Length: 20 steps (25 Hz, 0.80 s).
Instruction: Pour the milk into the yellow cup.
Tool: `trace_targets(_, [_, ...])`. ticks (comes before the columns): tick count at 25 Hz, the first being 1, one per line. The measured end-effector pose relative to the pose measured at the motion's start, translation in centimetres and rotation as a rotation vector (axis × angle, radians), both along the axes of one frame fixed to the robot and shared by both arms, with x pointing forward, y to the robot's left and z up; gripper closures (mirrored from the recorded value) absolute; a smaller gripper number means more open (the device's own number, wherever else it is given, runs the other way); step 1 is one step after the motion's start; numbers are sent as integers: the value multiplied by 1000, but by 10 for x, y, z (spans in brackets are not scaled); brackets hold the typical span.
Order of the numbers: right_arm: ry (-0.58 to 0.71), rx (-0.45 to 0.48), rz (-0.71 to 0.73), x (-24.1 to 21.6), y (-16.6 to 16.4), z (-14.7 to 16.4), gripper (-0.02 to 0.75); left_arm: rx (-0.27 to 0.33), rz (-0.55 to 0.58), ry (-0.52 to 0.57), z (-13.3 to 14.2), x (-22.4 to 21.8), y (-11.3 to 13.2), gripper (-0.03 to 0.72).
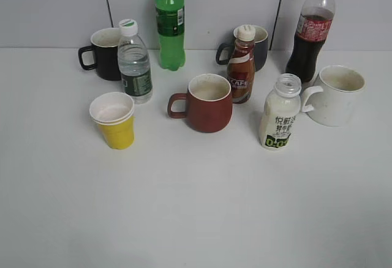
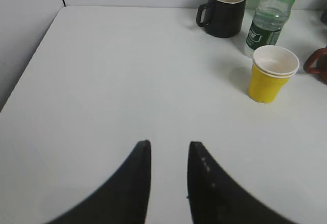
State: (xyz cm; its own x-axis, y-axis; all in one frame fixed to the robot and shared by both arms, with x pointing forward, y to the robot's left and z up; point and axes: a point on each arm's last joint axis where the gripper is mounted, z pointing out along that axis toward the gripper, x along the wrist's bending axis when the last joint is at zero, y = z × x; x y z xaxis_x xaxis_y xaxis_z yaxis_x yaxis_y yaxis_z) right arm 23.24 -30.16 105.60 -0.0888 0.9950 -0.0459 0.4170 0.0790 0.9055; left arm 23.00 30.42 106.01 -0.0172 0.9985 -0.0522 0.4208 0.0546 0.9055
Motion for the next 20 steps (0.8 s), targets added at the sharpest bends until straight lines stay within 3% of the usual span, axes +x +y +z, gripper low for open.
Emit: trace_targets(20, [0,0,0,0,0,0,185,0,0,0,0,0,0,498])
